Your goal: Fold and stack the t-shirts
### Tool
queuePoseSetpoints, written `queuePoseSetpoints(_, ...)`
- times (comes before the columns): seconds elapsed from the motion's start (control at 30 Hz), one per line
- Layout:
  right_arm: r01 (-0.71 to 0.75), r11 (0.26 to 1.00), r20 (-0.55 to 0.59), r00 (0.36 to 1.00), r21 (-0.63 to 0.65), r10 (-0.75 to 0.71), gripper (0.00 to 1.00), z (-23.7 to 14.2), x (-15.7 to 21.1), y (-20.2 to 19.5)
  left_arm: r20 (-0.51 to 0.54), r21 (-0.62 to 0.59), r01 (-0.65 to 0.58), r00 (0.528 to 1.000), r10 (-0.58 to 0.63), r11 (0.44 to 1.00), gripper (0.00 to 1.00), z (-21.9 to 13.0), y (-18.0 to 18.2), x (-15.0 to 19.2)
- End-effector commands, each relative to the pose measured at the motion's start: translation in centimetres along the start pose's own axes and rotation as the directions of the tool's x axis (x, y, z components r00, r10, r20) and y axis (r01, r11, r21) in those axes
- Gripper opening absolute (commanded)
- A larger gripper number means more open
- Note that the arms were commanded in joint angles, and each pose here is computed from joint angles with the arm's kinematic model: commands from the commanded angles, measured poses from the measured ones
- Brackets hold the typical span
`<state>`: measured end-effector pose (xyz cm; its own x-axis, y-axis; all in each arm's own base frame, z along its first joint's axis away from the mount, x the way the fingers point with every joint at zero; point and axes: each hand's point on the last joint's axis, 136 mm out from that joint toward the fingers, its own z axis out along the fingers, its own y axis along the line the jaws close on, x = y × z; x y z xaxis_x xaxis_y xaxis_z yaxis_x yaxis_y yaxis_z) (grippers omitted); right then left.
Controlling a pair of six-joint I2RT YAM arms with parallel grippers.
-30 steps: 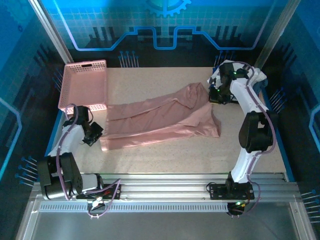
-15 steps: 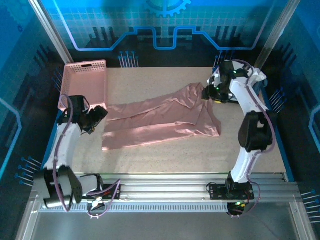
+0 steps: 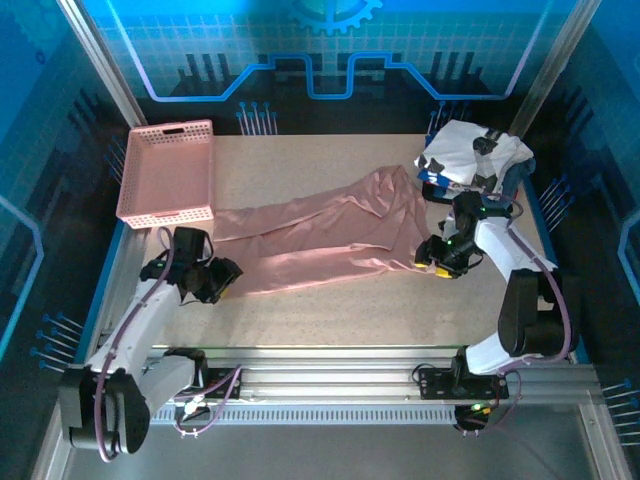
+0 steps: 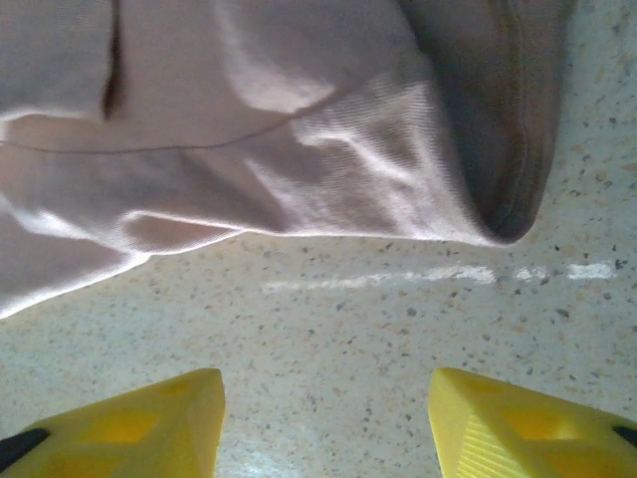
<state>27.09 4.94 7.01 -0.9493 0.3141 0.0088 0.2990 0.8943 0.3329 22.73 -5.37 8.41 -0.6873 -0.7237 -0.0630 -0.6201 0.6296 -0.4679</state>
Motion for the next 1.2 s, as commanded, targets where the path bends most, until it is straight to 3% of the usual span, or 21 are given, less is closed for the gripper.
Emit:
queuePoseSetpoints(0.0,-0.045,0.999,0.050,0.998,0.024,0.044,0.55,1.0,-1.6,-1.0,0.004,-0.003,0.012,1.000,-0.012,1.000,0.38,1.4,0.2,-0.3)
queuePoseSetpoints(0.3,-0.095,0.992,0.060,0.994,0.087,0.090,0.43,3.7,-4.9,-2.3,-0.021,-0.138,0.018,1.000,-0.021,0.990,0.27,5.1,3.2,-0.7)
queuePoseSetpoints(0.43,-0.071,0.980,0.041,0.997,0.186,0.064,0.15,4.1,-5.8,-3.1,-0.025,-0.232,0.037,0.999,-0.044,0.972,0.26,6.1,5.1,-1.4)
queuePoseSetpoints(0.53,-0.047,0.965,0.047,0.998,0.257,0.036,0.00,3.2,-5.9,-4.2,-0.012,-0.285,0.018,1.000,-0.023,0.958,0.26,6.1,5.6,-2.6)
queuePoseSetpoints(0.8,-0.007,0.931,0.043,0.999,0.365,-0.009,0.00,1.3,-3.3,-7.1,-0.040,-0.363,-0.046,0.999,0.033,0.931,0.25,6.5,7.0,-3.3)
queuePoseSetpoints(0.97,-0.032,0.940,0.033,0.999,0.340,0.022,0.00,2.1,-2.3,-8.2,-0.057,-0.326,-0.054,0.998,0.038,0.944,0.23,6.4,6.4,-2.6)
queuePoseSetpoints(1.1,-0.054,0.956,0.046,0.998,0.290,0.043,0.10,2.1,-2.8,-7.4,-0.044,-0.257,-0.060,0.998,0.051,0.964,0.26,5.8,5.1,-2.1)
queuePoseSetpoints(1.17,-0.064,0.961,0.063,0.997,0.269,0.049,0.19,1.5,-3.1,-6.8,-0.025,-0.211,-0.060,0.998,0.056,0.976,0.38,4.9,4.0,-2.2)
